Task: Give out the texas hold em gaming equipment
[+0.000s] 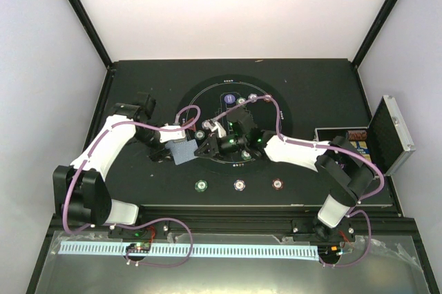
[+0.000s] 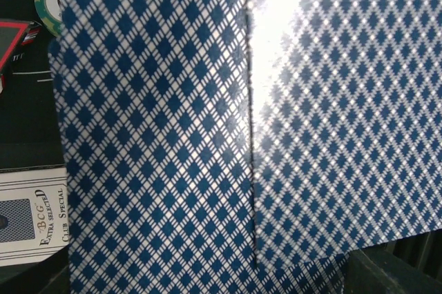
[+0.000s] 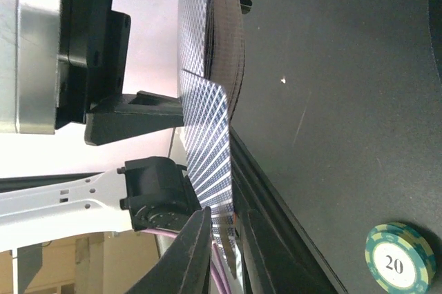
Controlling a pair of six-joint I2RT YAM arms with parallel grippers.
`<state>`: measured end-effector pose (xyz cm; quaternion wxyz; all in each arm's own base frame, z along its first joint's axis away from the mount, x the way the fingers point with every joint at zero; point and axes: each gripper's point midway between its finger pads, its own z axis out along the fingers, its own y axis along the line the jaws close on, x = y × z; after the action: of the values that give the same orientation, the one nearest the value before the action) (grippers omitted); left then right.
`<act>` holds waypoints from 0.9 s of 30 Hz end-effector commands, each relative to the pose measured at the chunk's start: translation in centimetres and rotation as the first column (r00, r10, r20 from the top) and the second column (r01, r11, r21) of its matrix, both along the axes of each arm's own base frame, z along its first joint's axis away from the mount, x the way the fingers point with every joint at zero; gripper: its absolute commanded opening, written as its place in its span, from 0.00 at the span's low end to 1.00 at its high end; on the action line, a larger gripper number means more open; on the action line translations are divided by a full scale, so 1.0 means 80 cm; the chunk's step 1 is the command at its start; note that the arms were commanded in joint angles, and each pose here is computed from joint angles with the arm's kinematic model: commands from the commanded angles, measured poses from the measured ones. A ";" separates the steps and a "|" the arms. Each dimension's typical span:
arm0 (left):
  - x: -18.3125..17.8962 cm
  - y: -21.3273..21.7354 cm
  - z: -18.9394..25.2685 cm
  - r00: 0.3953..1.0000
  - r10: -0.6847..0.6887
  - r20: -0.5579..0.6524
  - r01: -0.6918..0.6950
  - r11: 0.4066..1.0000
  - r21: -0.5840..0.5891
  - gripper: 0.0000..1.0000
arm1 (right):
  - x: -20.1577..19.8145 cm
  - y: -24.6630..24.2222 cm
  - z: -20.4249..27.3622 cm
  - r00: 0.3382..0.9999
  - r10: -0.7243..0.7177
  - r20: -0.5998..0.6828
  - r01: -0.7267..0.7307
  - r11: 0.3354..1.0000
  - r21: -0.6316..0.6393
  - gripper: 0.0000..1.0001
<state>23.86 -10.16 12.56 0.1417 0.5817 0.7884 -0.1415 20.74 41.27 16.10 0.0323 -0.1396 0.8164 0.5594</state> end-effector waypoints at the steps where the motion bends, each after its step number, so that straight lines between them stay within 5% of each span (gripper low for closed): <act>1: 0.007 0.000 0.011 0.999 0.015 0.039 -0.015 1.000 -0.004 0.02 | 0.000 0.000 0.004 1.000 -0.011 0.018 0.010 1.000 0.011 0.12; 5: 0.007 0.000 0.010 0.999 0.017 0.038 -0.017 1.000 -0.002 0.02 | 0.000 0.000 0.012 0.999 -0.010 0.031 0.009 1.000 0.022 0.01; 18: 0.014 0.009 0.002 0.999 0.042 0.033 -0.043 0.998 0.039 0.02 | 0.010 -0.039 0.018 0.999 -0.046 0.017 0.045 0.998 0.045 0.01; 27: 0.013 0.011 0.010 0.999 0.041 0.027 -0.042 0.998 0.036 0.01 | 0.091 -0.103 0.035 0.984 -0.173 0.039 0.172 0.984 0.040 0.01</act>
<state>24.36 -9.44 12.31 0.1365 0.5737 0.7987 -0.1196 25.83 33.90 17.93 0.0901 -0.0749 0.8162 0.5658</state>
